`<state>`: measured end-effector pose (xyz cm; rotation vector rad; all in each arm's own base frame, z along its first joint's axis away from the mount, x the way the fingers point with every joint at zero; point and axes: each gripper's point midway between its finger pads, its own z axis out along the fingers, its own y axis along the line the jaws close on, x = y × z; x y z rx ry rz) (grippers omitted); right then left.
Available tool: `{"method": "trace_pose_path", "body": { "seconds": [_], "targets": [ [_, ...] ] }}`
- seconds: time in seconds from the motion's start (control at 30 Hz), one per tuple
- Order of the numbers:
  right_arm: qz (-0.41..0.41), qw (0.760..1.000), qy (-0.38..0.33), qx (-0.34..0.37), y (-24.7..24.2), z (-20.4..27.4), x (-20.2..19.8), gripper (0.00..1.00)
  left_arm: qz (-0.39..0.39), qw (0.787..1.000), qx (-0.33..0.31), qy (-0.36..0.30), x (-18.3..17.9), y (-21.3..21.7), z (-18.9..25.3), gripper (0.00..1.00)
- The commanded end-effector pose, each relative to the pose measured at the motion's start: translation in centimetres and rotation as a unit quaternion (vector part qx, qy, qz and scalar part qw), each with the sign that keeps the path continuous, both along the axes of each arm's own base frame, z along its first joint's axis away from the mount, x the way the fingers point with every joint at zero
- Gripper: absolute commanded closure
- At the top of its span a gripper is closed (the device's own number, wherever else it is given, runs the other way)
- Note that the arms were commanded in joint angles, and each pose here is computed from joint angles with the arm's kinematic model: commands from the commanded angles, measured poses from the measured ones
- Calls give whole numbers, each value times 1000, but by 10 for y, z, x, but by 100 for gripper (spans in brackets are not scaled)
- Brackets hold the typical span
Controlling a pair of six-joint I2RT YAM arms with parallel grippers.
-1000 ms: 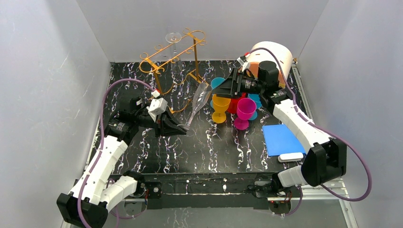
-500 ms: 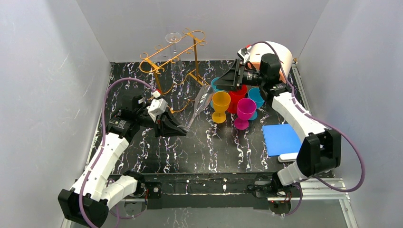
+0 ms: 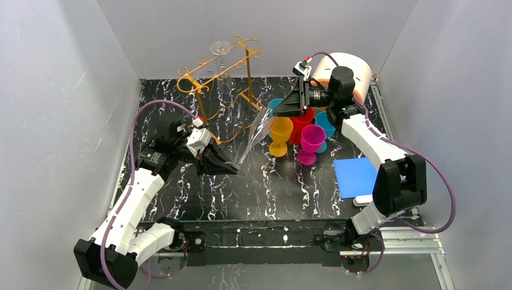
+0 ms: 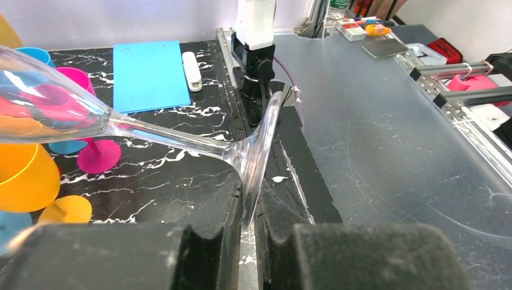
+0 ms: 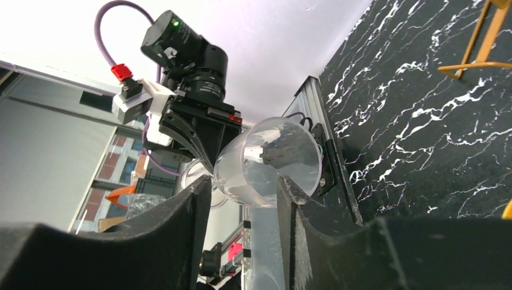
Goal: Take the wine glass off the wine glass rack
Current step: Place the wine glass at the center of the board.
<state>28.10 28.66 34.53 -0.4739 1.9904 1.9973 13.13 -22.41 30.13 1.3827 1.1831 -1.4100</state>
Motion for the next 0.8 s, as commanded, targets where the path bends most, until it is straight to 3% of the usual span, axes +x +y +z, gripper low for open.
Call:
{"method": "trace_pose_path", "body": {
  "seconds": [0.0, 0.47, 0.63, 0.77],
  "targets": [
    [72, 996, -36, 23, -2, 22, -21, 51, -17, 1000, -13, -20, 1, -2, 5, 100],
    [186, 980, -63, 13, -5, 32, -57, 51, -18, 999, -16, -31, 8, -4, 4, 100],
    [206, 977, -52, 4, -9, 26, -66, 56, -18, 999, -15, -27, 13, -5, -1, 100],
    [198, 979, -53, 7, -9, 29, -67, 70, -18, 999, -16, -32, 14, -6, -1, 100]
  ]
}}
